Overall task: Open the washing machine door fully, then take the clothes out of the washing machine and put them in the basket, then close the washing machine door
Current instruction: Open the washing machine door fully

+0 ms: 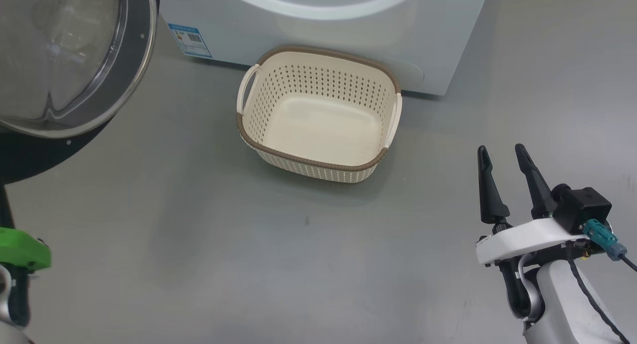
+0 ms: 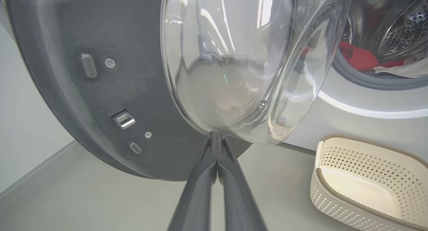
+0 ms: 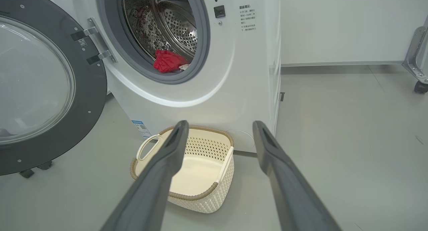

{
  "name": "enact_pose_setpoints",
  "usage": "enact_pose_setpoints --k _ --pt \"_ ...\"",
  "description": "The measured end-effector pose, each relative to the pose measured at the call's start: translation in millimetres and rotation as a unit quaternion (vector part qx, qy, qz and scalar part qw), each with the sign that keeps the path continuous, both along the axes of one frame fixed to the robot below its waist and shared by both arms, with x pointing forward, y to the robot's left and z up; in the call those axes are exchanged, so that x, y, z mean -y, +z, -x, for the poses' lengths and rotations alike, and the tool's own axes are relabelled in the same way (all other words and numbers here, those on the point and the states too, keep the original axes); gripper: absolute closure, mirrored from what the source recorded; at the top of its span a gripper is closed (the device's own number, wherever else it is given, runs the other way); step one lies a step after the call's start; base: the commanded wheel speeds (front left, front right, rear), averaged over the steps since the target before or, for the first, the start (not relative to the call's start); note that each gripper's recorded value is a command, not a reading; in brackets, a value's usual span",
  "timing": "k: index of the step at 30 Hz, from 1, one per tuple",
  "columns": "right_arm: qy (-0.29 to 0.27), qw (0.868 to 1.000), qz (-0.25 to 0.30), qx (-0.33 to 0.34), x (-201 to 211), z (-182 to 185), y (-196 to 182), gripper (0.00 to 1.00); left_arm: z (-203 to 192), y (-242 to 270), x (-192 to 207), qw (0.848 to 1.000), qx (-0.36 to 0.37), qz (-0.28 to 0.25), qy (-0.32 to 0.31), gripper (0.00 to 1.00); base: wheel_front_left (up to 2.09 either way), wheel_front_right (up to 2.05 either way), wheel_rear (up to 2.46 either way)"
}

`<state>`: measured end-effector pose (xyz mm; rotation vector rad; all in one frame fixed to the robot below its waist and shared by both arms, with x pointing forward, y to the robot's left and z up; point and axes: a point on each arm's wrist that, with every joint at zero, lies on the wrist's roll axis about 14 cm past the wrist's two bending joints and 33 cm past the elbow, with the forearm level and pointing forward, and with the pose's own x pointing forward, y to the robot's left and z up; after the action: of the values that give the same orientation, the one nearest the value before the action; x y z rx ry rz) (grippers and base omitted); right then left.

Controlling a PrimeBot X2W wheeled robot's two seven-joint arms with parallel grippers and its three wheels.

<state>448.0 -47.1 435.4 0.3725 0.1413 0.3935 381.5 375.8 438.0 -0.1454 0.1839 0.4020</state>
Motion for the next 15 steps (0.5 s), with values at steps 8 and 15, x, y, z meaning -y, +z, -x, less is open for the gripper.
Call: enact_pose_setpoints --k 8,15 --pt "-0.021 1.0 0.007 0.015 16.8 15.2 17.3 0.0 4.2 -3.0 58.5 0.997 0.014 0.028 -0.063 1.0 0.0 0.0 0.0" --pt "-0.031 0.999 0.007 0.034 24.1 26.5 35.1 0.0 10.4 1.9 94.9 0.993 0.034 0.05 -0.097 1.0 0.0 0.0 0.0"
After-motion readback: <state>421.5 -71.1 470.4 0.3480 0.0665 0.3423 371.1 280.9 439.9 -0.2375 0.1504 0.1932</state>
